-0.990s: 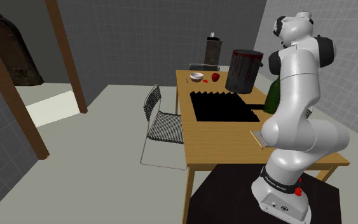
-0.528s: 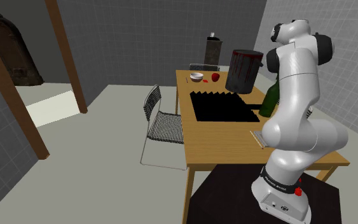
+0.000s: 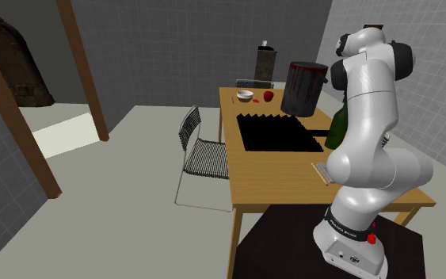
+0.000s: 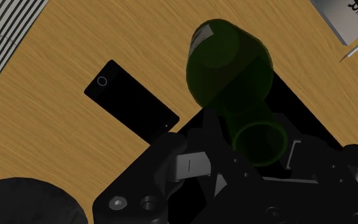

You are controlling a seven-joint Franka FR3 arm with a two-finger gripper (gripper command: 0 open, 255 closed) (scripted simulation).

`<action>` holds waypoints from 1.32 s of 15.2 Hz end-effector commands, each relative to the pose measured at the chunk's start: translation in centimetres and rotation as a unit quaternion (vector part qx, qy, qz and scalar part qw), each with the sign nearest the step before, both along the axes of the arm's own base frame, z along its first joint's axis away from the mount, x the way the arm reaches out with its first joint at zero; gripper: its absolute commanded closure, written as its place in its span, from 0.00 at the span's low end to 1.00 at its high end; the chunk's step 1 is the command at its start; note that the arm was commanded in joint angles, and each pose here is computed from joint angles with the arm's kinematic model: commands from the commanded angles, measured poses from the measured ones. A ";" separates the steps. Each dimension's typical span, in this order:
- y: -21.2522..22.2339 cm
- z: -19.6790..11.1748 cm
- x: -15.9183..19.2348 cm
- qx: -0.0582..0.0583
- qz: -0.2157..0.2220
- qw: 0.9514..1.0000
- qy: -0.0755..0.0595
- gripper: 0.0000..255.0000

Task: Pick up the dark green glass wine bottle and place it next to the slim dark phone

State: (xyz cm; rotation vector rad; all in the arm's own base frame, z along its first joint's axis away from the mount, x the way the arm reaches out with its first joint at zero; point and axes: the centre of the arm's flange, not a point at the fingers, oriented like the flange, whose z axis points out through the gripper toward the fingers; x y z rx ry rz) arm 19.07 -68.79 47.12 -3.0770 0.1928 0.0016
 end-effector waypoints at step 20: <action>-0.3 5.0 0.0 0.000 0.000 1.000 0.000 0.00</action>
